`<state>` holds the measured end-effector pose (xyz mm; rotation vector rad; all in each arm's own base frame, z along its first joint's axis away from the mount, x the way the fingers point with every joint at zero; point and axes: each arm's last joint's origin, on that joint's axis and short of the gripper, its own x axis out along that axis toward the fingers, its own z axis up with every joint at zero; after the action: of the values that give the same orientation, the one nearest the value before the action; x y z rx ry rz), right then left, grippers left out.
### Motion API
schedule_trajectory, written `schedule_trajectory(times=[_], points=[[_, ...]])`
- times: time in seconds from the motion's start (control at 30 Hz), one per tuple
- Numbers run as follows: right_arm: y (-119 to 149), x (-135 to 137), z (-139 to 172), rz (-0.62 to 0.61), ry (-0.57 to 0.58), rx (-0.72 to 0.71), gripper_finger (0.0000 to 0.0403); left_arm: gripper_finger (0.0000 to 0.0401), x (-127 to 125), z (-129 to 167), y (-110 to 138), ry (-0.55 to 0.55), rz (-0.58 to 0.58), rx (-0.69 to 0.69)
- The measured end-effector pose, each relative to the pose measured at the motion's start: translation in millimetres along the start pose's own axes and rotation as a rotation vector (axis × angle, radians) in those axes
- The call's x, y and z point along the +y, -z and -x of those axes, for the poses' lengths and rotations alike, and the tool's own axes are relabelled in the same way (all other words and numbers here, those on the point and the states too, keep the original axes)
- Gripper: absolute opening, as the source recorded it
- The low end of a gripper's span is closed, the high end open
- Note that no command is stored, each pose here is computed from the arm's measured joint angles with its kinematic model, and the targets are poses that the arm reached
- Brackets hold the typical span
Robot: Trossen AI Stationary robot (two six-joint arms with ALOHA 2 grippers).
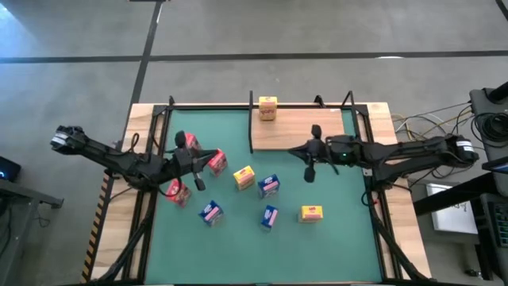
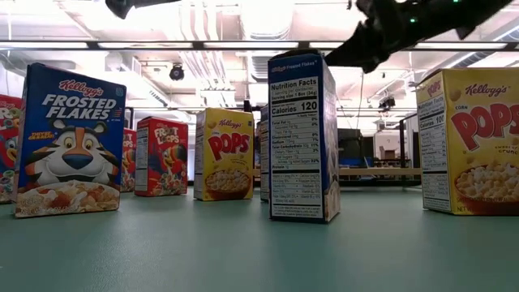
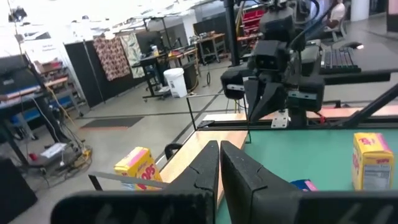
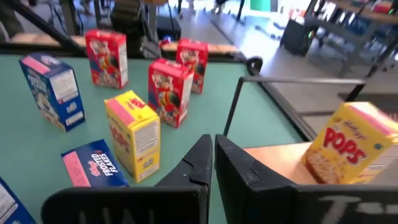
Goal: Stack cereal on shelf
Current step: Put the right red cereal box on the shelf
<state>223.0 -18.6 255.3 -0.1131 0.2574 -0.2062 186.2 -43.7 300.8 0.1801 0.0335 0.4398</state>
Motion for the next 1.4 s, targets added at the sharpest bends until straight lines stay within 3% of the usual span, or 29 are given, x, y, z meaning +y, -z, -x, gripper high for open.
schedule_trajectory(times=[0.47, 0.7, 0.97, 1.17, 1.27, 1.4], points=[[2.3, -5.9, 46.1, 0.043, -0.014, -0.194, 0.0011, 0.0, 8.0, -22.7, 12.4, -0.106, 0.096, 0.06], [2.9, -5.0, 58.5, 0.079, -0.099, -0.256, 0.0011, 0.0, 2.1, -41.3, 2.6, 0.0, 0.083, 0.108], [7.7, -7.3, 76.4, 0.081, -0.09, -0.318, 0.0011, 0.0, -6.6, -60.1, -4.7, 0.008, 0.015, 0.413], [13.4, -9.9, 96.5, 0.072, -0.075, -0.409, 0.0011, 0.0, -6.1, -68.5, -7.5, -0.046, -0.007, 0.7], [13.7, -11.7, 108.0, 0.066, -0.065, -0.469, 0.0011, 0.0, -2.2, -73.0, -7.7, -0.027, 0.058, 0.846], [14.3, -12.7, 114.9, 0.057, -0.061, -0.502, 0.0011, 0.0, 7.2, -81.5, -4.1, -0.016, 0.231, 1.036]])
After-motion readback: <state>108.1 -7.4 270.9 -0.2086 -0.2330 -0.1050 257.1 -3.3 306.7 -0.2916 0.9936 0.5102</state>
